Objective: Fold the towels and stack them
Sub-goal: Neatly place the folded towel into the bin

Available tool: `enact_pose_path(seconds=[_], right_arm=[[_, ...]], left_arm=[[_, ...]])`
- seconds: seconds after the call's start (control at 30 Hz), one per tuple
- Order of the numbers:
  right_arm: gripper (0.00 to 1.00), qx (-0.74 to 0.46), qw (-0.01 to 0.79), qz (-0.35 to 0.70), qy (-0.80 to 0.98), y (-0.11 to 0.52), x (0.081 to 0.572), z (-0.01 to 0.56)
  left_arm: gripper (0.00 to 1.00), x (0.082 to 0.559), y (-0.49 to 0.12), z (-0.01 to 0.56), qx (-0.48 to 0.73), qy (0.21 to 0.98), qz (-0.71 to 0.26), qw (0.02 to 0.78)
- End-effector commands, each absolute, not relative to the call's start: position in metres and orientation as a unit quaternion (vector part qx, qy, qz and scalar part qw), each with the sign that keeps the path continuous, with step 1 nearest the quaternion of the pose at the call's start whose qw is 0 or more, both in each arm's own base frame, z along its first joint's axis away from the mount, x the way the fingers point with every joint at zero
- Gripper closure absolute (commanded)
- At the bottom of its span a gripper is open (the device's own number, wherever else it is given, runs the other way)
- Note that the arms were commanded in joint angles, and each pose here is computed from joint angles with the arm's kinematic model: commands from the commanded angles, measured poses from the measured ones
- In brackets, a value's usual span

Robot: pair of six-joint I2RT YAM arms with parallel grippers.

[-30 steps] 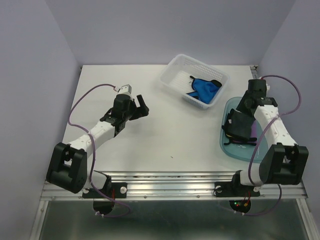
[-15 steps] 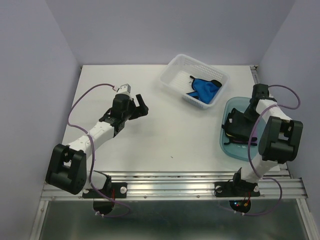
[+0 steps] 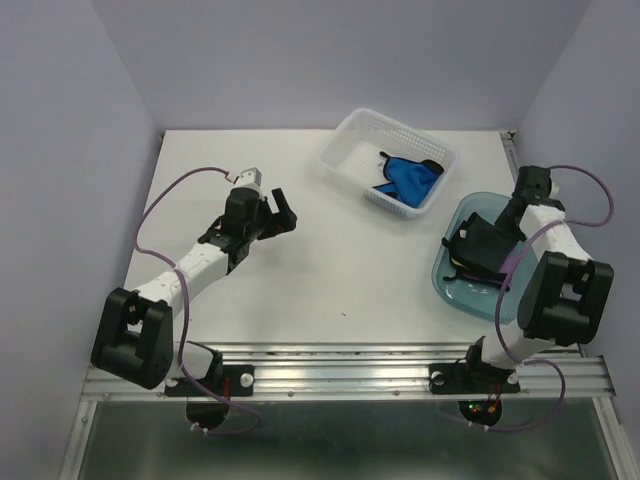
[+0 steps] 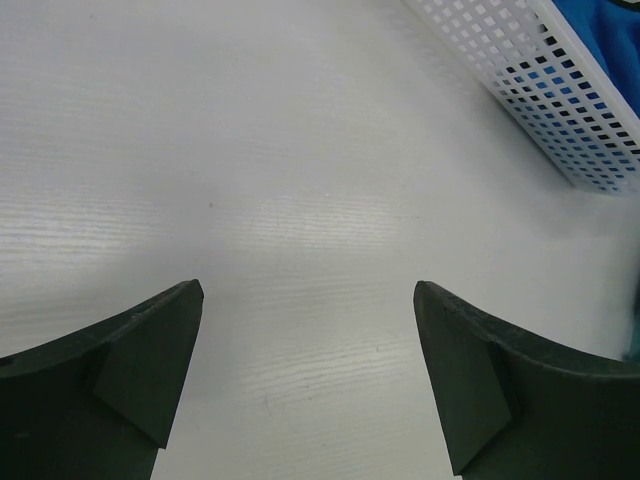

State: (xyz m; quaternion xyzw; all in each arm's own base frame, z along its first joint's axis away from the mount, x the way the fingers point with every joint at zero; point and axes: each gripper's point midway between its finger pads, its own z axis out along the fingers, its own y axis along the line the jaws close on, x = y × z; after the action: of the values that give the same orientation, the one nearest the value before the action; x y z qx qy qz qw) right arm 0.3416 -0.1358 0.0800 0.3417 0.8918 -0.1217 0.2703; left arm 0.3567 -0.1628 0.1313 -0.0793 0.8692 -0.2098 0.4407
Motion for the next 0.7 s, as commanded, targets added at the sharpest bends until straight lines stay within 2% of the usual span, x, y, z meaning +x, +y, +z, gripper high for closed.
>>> enact_pose_path(seconds=[0.0,0.2,0.4,0.67], right_arm=[[0.73,0.343,0.336,-0.073,0.874,-0.12,0.338,0.125],[0.76,0.35,0.316,-0.02,0.882,-0.089,0.304,0.108],[0.8,0.355,0.301,0.04,0.884,-0.064,0.295,0.086],[0.77,0.428,0.247,-0.054,0.868,-0.091,0.271,0.056]], left_arm=[[0.01,0.36,-0.16,0.141,-0.077,0.86,-0.21,0.458],[0.01,0.361,-0.16,0.141,-0.079,0.86,-0.21,0.458],[0.01,0.361,-0.161,0.138,-0.078,0.862,-0.209,0.454],[0.01,0.36,-0.161,0.141,-0.078,0.86,-0.211,0.458]])
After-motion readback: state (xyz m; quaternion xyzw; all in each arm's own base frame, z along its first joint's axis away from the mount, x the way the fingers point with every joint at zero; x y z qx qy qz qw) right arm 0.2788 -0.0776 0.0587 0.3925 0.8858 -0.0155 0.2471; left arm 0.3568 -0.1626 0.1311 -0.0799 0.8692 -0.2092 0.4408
